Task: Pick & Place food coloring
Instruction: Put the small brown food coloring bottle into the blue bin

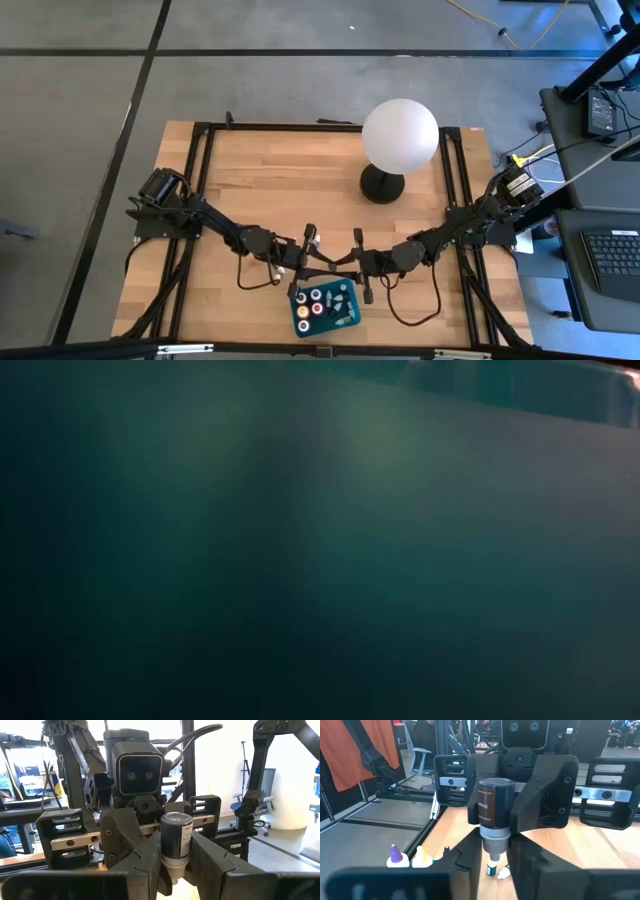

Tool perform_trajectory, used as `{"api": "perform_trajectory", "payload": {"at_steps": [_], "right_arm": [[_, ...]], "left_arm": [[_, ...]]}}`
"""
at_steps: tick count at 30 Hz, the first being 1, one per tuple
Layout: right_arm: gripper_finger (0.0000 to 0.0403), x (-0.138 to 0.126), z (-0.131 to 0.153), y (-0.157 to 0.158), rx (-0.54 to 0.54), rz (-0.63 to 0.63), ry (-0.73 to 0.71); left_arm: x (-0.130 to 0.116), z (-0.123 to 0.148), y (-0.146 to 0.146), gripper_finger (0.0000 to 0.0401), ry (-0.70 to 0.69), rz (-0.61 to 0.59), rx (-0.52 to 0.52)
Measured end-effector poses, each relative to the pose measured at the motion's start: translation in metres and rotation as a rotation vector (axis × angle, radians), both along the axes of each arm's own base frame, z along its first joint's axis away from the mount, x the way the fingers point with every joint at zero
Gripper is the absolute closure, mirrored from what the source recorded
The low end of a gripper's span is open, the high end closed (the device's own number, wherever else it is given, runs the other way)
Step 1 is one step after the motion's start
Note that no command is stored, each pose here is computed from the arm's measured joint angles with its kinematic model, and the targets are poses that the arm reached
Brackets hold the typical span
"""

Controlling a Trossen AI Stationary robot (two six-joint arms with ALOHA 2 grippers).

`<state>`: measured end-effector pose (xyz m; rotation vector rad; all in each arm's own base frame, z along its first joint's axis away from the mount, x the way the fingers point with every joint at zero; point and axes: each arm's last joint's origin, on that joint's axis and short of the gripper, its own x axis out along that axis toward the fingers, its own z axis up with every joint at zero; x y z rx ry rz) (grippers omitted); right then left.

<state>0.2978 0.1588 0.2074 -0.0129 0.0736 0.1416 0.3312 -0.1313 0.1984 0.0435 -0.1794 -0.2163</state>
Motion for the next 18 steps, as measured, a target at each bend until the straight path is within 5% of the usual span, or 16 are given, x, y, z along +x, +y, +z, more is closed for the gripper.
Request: {"api": "perform_trajectory", "payload": {"at_steps": [8, 18], "right_arm": [[0.0342, 0.0, -0.0002, 0.0, -0.002, 0.0, 0.001], [0.034, -0.001, -0.003, 0.0011, 0.03, -0.004, 0.035]], "left_arm": [[-0.0001, -0.0001, 0.0, 0.0305, 0.0, 0.001, 0.0], [0.0004, -0.0046, -0.0007, 0.0208, 0.044, -0.004, 0.019]]}}
